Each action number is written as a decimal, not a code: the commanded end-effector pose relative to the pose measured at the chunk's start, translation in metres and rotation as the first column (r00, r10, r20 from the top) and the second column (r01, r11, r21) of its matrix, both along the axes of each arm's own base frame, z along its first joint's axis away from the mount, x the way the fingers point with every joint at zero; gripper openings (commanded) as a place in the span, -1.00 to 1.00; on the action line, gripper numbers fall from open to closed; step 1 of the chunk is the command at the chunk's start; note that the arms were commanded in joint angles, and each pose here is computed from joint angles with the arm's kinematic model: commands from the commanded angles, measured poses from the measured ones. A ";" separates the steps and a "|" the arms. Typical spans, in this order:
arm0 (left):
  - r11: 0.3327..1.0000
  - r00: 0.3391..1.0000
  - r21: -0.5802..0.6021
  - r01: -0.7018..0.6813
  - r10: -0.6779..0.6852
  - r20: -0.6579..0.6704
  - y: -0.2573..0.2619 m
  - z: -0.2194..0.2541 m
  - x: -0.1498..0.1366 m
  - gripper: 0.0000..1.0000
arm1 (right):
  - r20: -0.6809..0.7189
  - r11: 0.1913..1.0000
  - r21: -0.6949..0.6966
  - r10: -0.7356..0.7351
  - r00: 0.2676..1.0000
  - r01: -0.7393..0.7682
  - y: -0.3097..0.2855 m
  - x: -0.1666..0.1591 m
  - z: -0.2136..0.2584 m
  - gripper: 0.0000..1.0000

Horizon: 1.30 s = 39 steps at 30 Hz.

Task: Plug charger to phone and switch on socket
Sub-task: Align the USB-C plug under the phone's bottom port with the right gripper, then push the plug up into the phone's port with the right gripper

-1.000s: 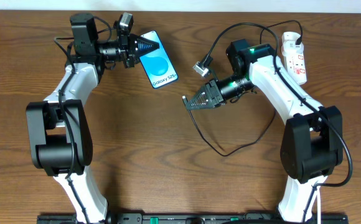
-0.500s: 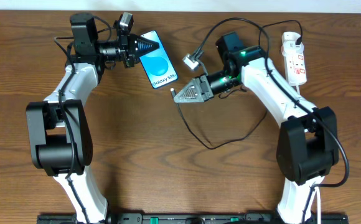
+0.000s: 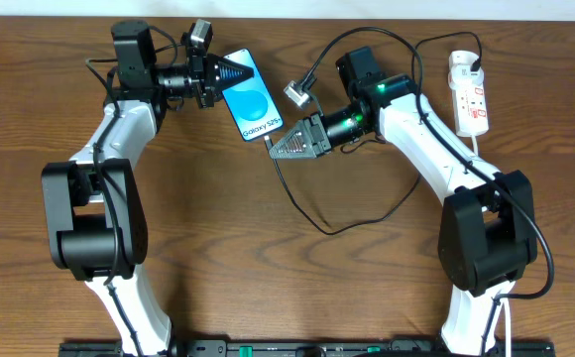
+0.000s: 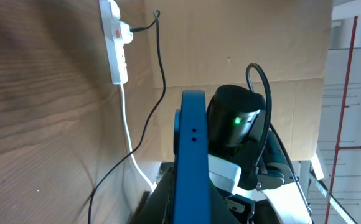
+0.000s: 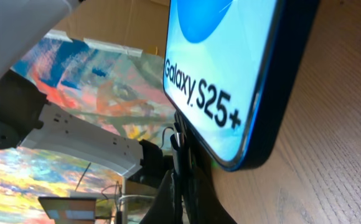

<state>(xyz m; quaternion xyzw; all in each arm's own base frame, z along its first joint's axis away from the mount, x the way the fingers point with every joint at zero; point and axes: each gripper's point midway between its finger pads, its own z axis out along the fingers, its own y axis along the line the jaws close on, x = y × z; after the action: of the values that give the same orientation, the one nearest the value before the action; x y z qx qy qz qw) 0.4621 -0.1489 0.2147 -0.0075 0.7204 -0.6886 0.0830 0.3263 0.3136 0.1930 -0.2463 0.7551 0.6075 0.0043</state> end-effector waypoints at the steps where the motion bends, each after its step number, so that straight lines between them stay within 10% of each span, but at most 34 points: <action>1: 1.000 0.998 -0.005 0.022 -0.021 0.058 0.000 0.017 -0.001 -0.86 | -0.030 1.000 0.007 -0.003 1.000 0.003 0.002 -0.002 0.007 -0.98; 39: 1.000 0.998 -0.009 0.029 -0.029 0.058 0.000 0.017 -0.002 -0.86 | -0.090 1.000 -0.015 -0.019 0.996 0.017 0.003 0.002 -0.005 -0.98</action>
<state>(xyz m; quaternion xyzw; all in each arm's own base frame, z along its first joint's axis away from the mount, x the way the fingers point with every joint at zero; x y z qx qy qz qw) 0.4620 -0.1489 0.2148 -0.0074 0.7203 -0.6886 0.0829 0.3281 0.3156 0.1892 -0.2219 0.7645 0.6051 -0.0149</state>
